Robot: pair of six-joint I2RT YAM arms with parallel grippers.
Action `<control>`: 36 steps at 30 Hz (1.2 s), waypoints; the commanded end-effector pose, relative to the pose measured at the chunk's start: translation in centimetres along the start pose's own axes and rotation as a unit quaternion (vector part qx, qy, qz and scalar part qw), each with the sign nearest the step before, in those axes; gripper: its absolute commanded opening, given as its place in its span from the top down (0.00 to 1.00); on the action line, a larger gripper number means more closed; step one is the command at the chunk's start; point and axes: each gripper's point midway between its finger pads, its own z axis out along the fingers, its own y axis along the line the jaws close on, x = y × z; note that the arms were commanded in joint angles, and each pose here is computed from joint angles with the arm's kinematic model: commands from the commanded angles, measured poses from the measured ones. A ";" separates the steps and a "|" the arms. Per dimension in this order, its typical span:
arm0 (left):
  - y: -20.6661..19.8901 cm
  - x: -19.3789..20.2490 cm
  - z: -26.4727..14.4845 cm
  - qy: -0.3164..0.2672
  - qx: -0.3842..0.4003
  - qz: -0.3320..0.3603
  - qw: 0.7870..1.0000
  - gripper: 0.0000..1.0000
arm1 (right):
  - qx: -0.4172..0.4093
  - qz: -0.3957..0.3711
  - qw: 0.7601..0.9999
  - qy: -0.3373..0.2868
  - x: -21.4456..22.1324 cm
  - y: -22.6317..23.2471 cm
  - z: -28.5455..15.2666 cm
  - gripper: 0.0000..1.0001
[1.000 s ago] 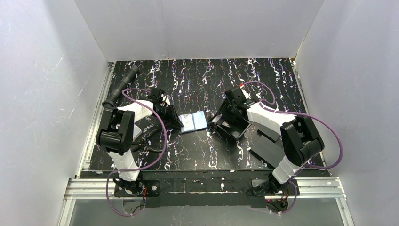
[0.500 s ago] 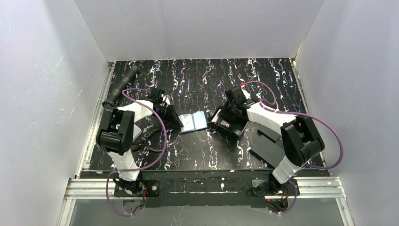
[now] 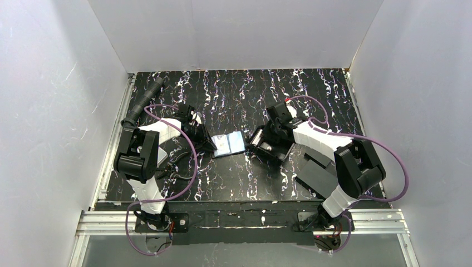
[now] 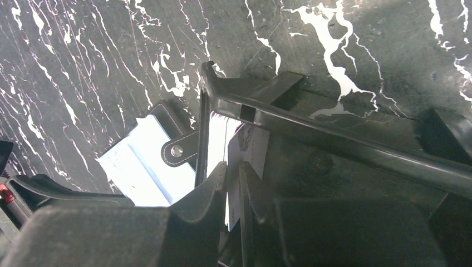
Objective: Put the credit cards into the card holder
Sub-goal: Pick up the credit card from the storage box.
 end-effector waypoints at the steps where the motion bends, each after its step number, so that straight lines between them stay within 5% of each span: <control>1: 0.4 0.8 0.0 0.006 -0.016 0.014 1.000 0.79 | 0.007 -0.007 1.000 -0.028 -1.5 0.1 -1.3 0.84; 36: 0.2 1.0 0.1 0.007 -0.013 0.017 1.000 0.79 | -0.040 -0.038 0.998 -0.027 -3.0 3.7 -2.6 0.90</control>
